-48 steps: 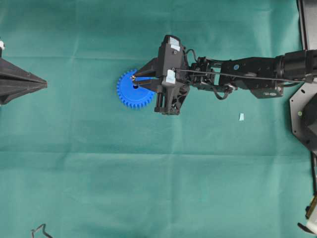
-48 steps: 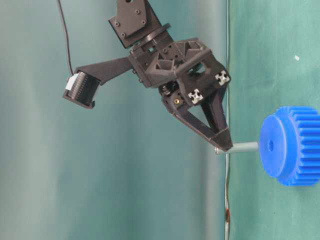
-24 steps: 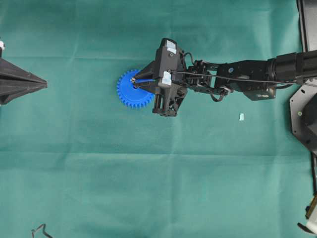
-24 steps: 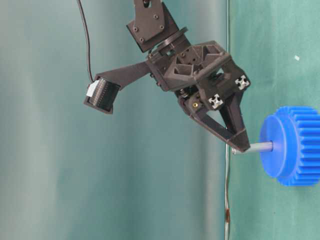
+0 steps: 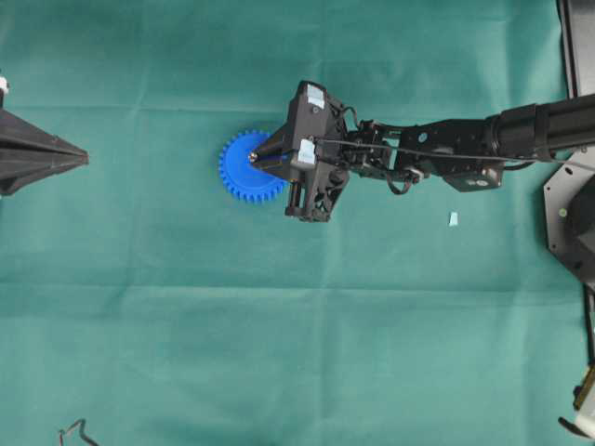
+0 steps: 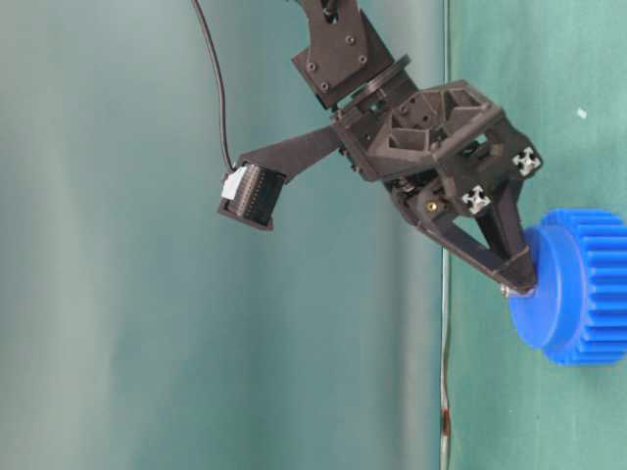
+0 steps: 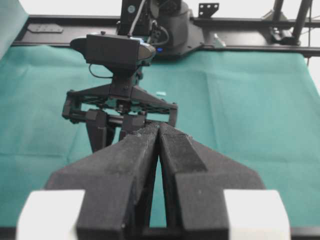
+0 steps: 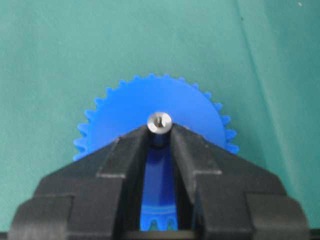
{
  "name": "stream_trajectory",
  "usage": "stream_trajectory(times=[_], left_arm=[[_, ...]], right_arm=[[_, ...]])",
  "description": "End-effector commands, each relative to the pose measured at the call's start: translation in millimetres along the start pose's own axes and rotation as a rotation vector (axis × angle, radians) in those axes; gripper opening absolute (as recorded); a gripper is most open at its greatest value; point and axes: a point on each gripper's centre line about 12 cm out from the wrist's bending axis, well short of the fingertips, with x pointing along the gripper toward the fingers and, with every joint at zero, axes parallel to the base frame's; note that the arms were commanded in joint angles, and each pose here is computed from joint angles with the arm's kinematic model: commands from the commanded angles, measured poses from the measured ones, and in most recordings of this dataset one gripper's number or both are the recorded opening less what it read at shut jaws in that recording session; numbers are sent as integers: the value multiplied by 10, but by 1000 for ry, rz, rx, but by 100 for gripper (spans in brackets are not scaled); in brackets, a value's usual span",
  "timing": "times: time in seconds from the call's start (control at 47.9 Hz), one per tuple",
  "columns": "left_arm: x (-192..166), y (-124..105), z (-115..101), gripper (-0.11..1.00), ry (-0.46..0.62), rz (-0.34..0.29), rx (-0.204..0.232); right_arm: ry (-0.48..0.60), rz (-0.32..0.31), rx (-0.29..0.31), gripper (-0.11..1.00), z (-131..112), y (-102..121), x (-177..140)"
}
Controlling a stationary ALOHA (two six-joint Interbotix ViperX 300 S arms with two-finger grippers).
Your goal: Insert the shaft into the center hole of the gear.
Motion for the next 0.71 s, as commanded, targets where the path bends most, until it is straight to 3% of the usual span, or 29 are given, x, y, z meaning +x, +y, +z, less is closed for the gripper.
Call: stream_trajectory(times=[0.0,0.522,0.564,0.689], left_arm=[[22,-1,84,0,-21,-1,2],[22,0,90,0,-23,0,0],[22,0,90,0,-23,0,0],[22,0,90,0,-23,0,0]], right_arm=[[-23,2,2,17,75,10,-13],[12,2,5,18,51,8,-12],[10,5,4,26,65,17,-23],[-19,10,4,63,172,31,-93]])
